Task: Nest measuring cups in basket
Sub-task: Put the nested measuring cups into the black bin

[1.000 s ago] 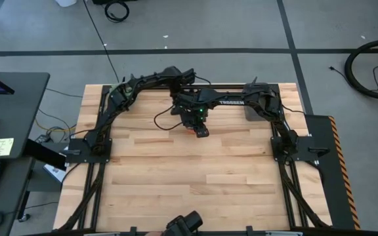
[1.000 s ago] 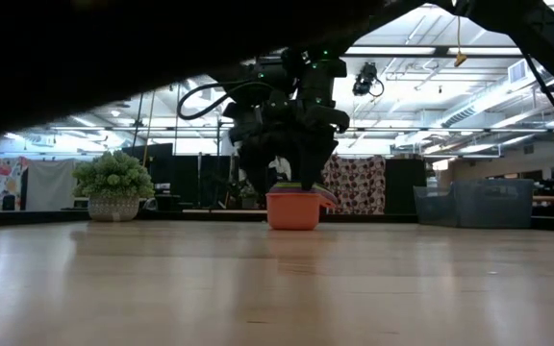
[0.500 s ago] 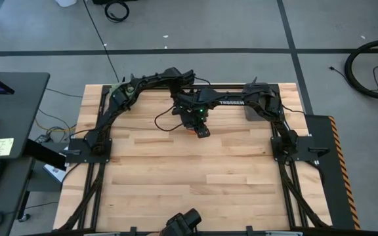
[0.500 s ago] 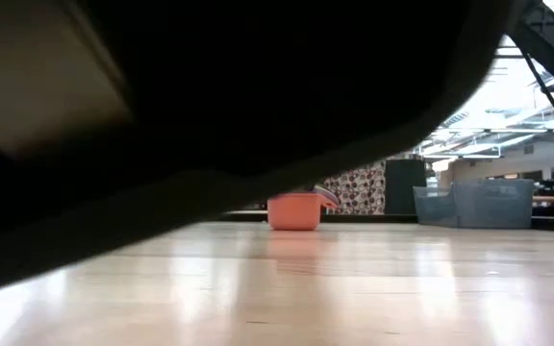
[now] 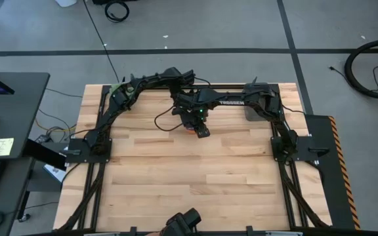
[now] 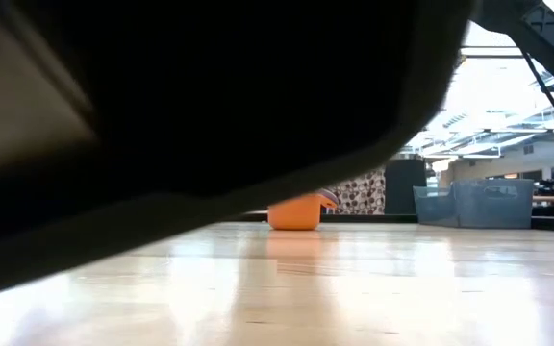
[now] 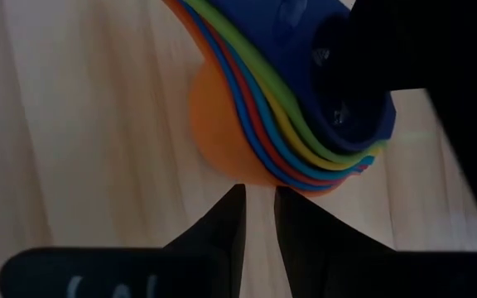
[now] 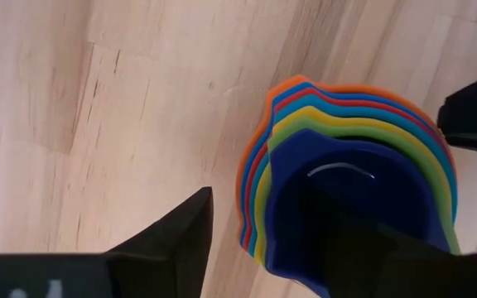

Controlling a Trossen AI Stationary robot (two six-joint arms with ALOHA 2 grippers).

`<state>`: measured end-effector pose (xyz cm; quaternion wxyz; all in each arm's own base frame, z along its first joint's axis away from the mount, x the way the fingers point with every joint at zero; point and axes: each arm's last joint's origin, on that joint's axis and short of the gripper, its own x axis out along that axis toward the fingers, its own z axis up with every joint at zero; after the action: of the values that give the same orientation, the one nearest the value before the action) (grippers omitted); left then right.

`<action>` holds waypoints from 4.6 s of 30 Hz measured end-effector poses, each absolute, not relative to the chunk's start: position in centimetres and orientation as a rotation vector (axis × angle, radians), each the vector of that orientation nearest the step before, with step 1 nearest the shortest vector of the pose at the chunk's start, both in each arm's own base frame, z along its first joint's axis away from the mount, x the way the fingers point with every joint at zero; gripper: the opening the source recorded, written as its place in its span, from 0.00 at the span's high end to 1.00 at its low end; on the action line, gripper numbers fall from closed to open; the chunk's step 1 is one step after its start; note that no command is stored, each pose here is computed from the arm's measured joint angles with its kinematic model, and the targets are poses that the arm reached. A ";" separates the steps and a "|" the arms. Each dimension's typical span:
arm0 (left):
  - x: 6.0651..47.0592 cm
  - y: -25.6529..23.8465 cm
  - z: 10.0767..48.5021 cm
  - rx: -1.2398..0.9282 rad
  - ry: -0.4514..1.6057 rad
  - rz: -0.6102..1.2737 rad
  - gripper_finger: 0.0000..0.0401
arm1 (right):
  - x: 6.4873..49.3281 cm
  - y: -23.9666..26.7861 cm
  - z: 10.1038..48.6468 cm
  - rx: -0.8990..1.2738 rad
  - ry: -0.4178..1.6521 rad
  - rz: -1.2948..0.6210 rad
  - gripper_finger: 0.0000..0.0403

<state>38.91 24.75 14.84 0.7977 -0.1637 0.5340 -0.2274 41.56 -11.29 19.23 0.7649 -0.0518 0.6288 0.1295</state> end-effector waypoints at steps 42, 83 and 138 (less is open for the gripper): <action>38.8 24.7 14.8 -0.347 1.173 -0.479 0.83 | 41.5 -11.6 18.4 -0.083 1.323 0.310 0.69; 33.9 28.8 19.5 -0.419 1.302 -0.146 0.90 | 42.9 -12.0 17.8 -0.031 1.179 0.216 0.58; 31.9 30.0 23.1 -0.427 1.223 -0.016 0.90 | 43.0 -11.2 16.4 -0.276 1.184 0.163 0.79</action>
<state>31.90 30.02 23.09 0.7975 -0.1989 0.5695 -0.0076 43.00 -11.21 16.45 0.8178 -0.1296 0.5555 0.0765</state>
